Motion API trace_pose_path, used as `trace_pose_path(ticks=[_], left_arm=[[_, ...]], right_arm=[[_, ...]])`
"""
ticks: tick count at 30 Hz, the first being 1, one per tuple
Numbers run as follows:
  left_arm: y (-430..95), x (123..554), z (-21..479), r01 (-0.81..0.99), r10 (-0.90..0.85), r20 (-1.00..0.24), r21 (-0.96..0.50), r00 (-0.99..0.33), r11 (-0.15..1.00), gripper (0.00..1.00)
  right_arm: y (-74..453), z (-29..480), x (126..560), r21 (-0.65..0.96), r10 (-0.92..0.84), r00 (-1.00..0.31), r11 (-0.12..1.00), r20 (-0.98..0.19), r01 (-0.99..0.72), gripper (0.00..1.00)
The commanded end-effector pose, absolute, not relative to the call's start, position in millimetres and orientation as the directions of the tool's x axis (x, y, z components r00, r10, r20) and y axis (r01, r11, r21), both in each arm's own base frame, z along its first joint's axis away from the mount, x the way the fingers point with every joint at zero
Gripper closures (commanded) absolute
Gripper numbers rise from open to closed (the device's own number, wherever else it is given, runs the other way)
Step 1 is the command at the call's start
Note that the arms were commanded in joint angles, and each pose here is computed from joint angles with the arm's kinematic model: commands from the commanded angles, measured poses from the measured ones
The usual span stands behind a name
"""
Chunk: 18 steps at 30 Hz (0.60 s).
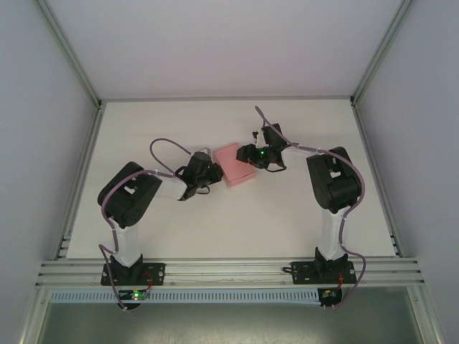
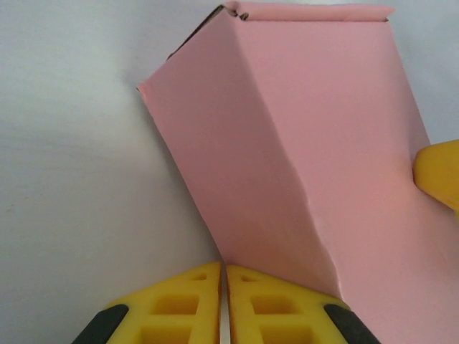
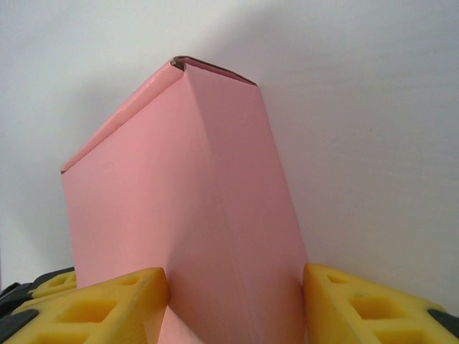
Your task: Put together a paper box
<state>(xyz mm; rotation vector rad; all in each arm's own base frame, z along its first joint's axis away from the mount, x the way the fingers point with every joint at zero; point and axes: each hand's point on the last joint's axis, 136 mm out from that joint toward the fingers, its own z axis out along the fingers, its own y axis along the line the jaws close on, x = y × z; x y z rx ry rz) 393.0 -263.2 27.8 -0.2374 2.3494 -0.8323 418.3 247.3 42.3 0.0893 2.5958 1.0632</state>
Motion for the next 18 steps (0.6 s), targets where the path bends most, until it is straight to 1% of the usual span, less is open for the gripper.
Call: trace_pose_path(ticks=[1,3,5,7,8,10,11,13,15,16,17,18], left_arm=[[-302.0,403.6,58.6,0.197,-0.345,-0.605,-0.652,-0.718,0.733,0.87],[-290.2,397.8,54.8,0.172,-0.309,-0.618,-0.594,-0.723,0.786,0.86],[-275.0,389.8,47.9,0.134,-0.264,-0.617,-0.521,-0.742,0.843,0.81],[-253.7,380.5,36.7,0.072,-0.213,-0.597,-0.417,-0.774,0.906,0.79],[-245.2,375.9,33.4,0.055,-0.196,-0.590,-0.379,-0.783,0.924,0.74],[-230.8,366.2,30.5,0.027,-0.172,-0.578,-0.319,-0.798,0.947,0.70],[-225.8,362.9,33.0,0.020,-0.165,-0.576,-0.301,-0.800,0.953,0.67],[-213.4,357.4,42.1,-0.008,-0.173,-0.587,-0.273,-0.791,0.962,0.63],[-199.3,354.1,55.6,-0.045,-0.188,-0.609,-0.243,-0.771,0.969,0.54],[-191.5,352.2,65.9,-0.059,-0.187,-0.624,-0.221,-0.759,0.974,0.47],[-184.7,350.7,76.6,-0.066,-0.182,-0.639,-0.201,-0.748,0.977,0.44],[-177.4,349.0,88.9,-0.079,-0.181,-0.657,-0.183,-0.732,0.980,0.37]], right_arm=[[275.4,17.6,350.5,0.694,0.047,-0.994,0.720,-0.098,-0.034,0.49],[257.6,18.6,356.8,0.640,0.061,-0.990,0.768,-0.130,-0.036,0.48],[242.3,20.8,362.6,0.599,0.073,-0.985,0.800,-0.154,-0.034,0.45],[232.8,25.3,368.7,0.580,0.082,-0.981,0.814,-0.177,-0.037,0.44],[230.1,27.2,371.4,0.578,0.086,-0.979,0.815,-0.186,-0.038,0.42],[224.9,33.2,378.9,0.574,0.099,-0.973,0.818,-0.207,-0.039,0.39],[222.8,36.0,381.8,0.573,0.104,-0.971,0.818,-0.215,-0.039,0.37],[217.6,45.8,390.3,0.567,0.116,-0.961,0.823,-0.250,-0.048,0.34],[212.0,58.4,399.9,0.558,0.125,-0.948,0.827,-0.292,-0.062,0.31],[208.4,67.1,405.4,0.556,0.131,-0.940,0.828,-0.316,-0.072,0.28],[204.9,76.0,410.7,0.555,0.135,-0.930,0.827,-0.341,-0.084,0.27],[199.5,84.7,415.4,0.551,0.141,-0.920,0.829,-0.366,-0.092,0.21]])
